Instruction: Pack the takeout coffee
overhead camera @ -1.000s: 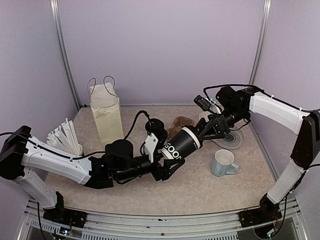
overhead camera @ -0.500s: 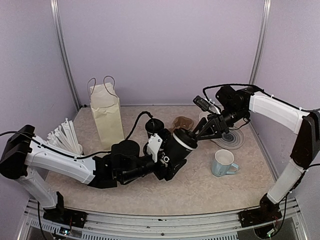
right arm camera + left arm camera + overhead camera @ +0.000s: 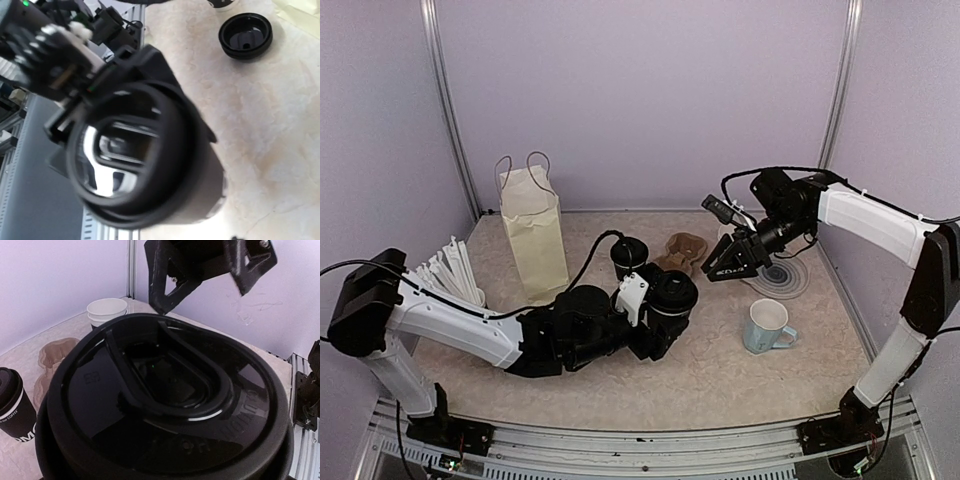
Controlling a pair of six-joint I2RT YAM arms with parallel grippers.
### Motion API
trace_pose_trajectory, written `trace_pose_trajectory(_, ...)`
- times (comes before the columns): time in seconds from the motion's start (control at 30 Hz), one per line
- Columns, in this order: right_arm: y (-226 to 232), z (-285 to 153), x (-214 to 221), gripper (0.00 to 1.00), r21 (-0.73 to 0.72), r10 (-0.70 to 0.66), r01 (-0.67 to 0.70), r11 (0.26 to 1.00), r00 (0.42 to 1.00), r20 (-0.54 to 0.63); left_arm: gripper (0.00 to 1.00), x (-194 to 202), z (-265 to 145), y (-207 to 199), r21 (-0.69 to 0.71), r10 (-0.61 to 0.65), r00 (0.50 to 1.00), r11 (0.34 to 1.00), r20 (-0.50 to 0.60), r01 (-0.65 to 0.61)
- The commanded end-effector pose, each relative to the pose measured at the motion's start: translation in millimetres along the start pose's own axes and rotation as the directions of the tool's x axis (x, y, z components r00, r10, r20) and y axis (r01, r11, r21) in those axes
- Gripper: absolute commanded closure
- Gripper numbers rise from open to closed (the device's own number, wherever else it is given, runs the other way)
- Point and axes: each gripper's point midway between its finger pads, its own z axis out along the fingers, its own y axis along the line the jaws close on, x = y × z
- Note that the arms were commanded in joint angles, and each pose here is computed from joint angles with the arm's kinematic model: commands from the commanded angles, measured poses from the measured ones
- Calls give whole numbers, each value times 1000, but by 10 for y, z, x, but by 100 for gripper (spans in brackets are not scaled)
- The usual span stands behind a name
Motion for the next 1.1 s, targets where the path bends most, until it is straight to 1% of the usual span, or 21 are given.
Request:
trace_pose_trajectory(0.0, -165, 31, 65, 39, 54, 12, -10, 999, 999, -32, 20, 203, 115, 109, -16, -5, 1000, 1000, 9, 6)
trace_pose_trajectory(0.1, -273, -7, 112, 37, 112, 15, -9, 994, 999, -51, 20, 205, 230, 92, -14, 4, 999, 1000, 37, -4)
trace_pose_trajectory(0.2, -456, -100, 182, 35, 213, 20, -5, 977, 997, -70, 20, 200, 424, 64, -19, 23, 998, 1000, 51, -22)
trace_pose_trajectory(0.3, -691, -179, 330, 34, 360, 15, 29, 933, 993, -117, 21, 365, 615, 69, -27, 38, 999, 999, 35, -38)
trace_pose_trajectory(0.37, -786, -226, 417, 33, 425, 14, 48, 904, 990, -142, 20, 480, 699, 61, -12, 31, 999, 999, 27, -31)
trace_pose_trajectory(0.43, -836, -238, 510, 32, 453, 24, 54, 890, 986, -163, 18, 547, 752, 59, -4, 23, 1000, 1000, 13, -23)
trace_pose_trajectory(0.53, -862, -217, 612, 28, 456, 24, 62, 888, 983, -180, 16, 640, 810, 63, 7, 17, 1000, 1000, -16, -17)
trace_pose_trajectory(0.63, -856, -113, 653, 21, 418, 26, 57, 907, 981, -190, 14, 715, 846, 81, 10, 10, 999, 1000, -39, -10)
trace_pose_trajectory(0.67, -843, -65, 657, 17, 401, 22, 60, 914, 980, -196, 13, 722, 849, 92, 7, 8, 999, 1000, -41, -8)
trace_pose_trajectory(0.77, -814, 51, 628, 1, 372, -1, 79, 925, 978, -206, 10, 749, 845, 109, 4, 4, 999, 1000, -45, -4)
trace_pose_trajectory(0.97, -824, 234, 559, 1, 353, -24, 109, 929, 971, -237, 9, 784, 831, 89, 13, 3, 999, 1000, -53, -2)
trace_pose_trajectory(1.07, -783, 310, 529, 1, 337, -45, 131, 932, 967, -252, 8, 765, 786, 52, 11, 33, 998, 999, -58, -32)
